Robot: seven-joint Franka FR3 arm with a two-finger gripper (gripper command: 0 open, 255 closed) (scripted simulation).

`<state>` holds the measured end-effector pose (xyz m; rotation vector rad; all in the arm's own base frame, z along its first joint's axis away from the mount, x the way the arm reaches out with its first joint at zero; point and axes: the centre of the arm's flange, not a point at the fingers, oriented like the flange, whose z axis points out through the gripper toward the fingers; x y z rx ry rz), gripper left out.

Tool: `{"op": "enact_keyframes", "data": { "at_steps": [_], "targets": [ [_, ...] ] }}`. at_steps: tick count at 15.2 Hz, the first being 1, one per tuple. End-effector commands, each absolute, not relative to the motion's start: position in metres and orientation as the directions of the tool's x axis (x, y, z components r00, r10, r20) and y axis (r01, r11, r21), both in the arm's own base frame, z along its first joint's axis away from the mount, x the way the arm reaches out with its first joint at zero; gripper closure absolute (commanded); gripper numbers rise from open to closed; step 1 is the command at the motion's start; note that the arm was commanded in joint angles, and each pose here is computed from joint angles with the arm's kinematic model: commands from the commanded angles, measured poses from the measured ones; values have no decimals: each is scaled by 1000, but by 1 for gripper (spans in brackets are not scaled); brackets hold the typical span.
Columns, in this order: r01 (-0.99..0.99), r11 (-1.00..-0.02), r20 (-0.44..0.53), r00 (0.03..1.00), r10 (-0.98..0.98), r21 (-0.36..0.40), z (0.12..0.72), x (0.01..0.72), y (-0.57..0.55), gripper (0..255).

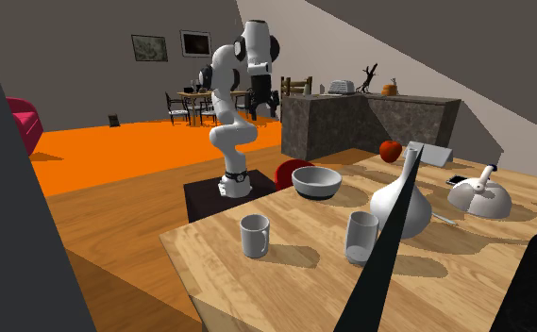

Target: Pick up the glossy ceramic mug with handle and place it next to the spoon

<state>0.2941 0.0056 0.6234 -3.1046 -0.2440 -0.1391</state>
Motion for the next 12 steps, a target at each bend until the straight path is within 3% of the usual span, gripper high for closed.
{"op": "enact_keyframes", "data": {
  "at_steps": [1,12],
  "targets": [
    [157,-987,91,984,155,-17,623,294,6,0],
    [172,-985,95,980,172,11,536,395,-44,0]
  ]
}}
